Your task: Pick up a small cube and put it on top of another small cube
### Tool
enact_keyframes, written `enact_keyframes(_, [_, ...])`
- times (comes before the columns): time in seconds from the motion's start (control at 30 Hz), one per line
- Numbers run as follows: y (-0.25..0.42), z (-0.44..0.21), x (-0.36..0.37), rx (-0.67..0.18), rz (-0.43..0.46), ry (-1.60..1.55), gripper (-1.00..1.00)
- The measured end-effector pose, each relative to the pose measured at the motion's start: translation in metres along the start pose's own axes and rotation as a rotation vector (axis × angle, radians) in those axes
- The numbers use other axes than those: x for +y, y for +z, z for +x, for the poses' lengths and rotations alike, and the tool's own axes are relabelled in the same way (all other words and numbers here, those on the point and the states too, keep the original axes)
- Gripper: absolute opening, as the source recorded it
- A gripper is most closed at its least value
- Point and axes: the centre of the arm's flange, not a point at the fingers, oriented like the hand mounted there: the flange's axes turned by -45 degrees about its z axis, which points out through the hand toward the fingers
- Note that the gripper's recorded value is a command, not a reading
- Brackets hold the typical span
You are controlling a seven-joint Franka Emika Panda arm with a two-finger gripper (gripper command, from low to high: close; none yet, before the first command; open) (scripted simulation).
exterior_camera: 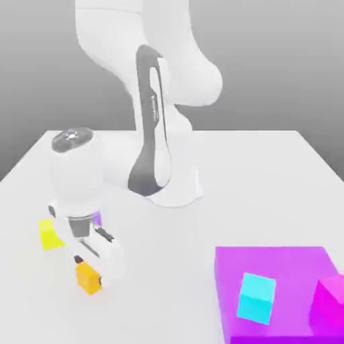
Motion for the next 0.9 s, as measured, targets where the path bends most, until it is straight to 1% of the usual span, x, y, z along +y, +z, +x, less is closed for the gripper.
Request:
enact_keyframes(0.17, [0.002,0.0,0.0,0.0,0.0,0.0,-1.0])
enact_keyframes(0.37, [-0.051,0.0,0.0,0.0,0.001,0.0,-1.0])
enact_keyframes(0.43, [-0.067,0.0,-0.032,0.0,0.001,-0.036,-1.0])
enact_keyframes(0.57, [-0.104,-0.024,-0.141,0.0,0.003,-0.168,-1.0])
enact_keyframes(0.67, [-0.134,-0.061,-0.217,-0.001,0.004,-0.25,-1.0])
enact_keyframes(0.77, [-0.168,-0.116,-0.286,-0.002,0.003,-0.329,-1.0])
enact_keyframes(0.8, [-0.17,-0.133,-0.3,-0.001,0.002,-0.354,-1.0])
enact_keyframes(0.9, [-0.141,-0.125,-0.301,0.001,0.0,-0.323,-1.0])
